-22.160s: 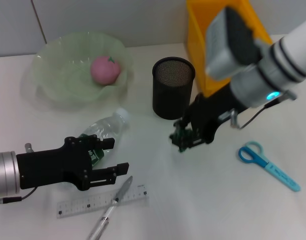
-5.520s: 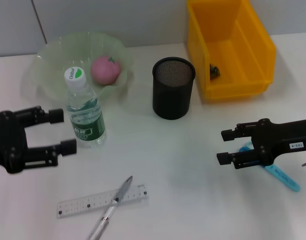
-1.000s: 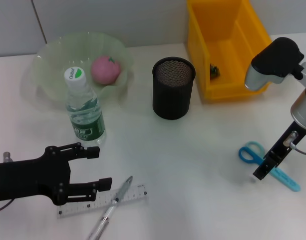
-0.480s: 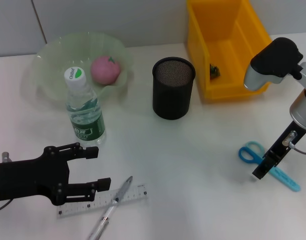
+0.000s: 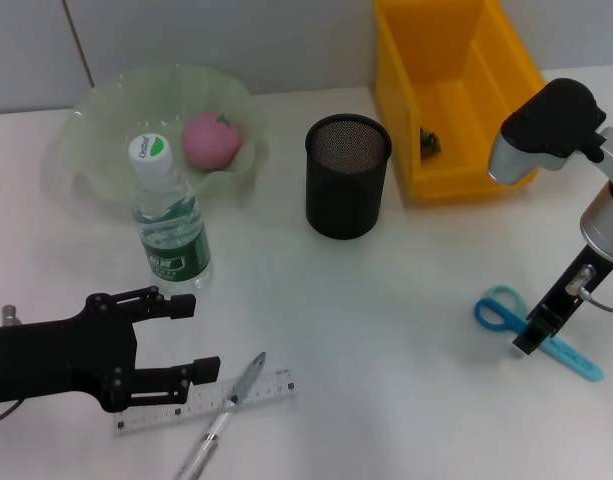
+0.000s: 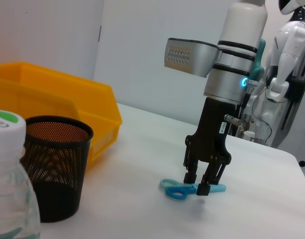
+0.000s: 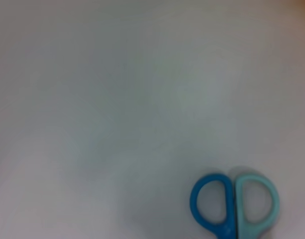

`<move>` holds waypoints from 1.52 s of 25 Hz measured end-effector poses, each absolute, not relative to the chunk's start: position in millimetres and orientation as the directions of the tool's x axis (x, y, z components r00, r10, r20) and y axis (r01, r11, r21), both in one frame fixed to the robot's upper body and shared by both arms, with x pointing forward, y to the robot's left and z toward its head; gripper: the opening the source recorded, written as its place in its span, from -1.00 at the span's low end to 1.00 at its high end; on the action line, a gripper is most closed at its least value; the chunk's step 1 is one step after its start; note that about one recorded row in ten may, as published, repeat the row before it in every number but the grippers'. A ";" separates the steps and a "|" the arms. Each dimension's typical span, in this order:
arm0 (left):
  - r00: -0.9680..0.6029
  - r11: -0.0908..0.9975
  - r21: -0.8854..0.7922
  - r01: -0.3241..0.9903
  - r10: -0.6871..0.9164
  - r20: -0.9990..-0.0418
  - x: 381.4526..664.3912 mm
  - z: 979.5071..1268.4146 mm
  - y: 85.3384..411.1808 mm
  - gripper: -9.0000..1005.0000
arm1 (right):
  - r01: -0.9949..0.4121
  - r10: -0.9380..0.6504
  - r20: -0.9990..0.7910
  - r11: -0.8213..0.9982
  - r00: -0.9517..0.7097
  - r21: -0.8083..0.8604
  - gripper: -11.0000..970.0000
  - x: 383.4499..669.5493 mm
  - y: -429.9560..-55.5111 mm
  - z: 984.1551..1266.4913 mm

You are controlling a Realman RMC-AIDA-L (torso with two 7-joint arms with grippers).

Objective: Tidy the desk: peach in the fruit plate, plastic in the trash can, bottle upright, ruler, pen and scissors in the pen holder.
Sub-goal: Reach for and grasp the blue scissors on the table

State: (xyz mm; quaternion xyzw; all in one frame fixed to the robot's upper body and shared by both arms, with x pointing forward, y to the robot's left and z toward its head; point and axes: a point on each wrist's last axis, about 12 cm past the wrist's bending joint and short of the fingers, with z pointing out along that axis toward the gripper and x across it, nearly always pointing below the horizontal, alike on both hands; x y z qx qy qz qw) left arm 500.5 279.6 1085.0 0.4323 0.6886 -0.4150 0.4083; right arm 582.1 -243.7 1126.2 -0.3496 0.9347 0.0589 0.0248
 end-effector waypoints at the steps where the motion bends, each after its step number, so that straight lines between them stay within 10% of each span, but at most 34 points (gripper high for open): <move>1: -0.293 0.282 -0.219 0.934 0.257 -0.921 500.4 1084.9 279.9 0.59 | -0.656 -0.650 -0.087 0.749 -0.755 0.092 0.09 581.9 -244.0 1126.2; 38: -0.302 0.284 -0.227 0.932 0.253 -0.919 497.9 1083.5 281.7 0.58 | -0.673 -0.670 -0.063 0.737 -0.740 0.069 -0.45 580.4 -240.7 1124.3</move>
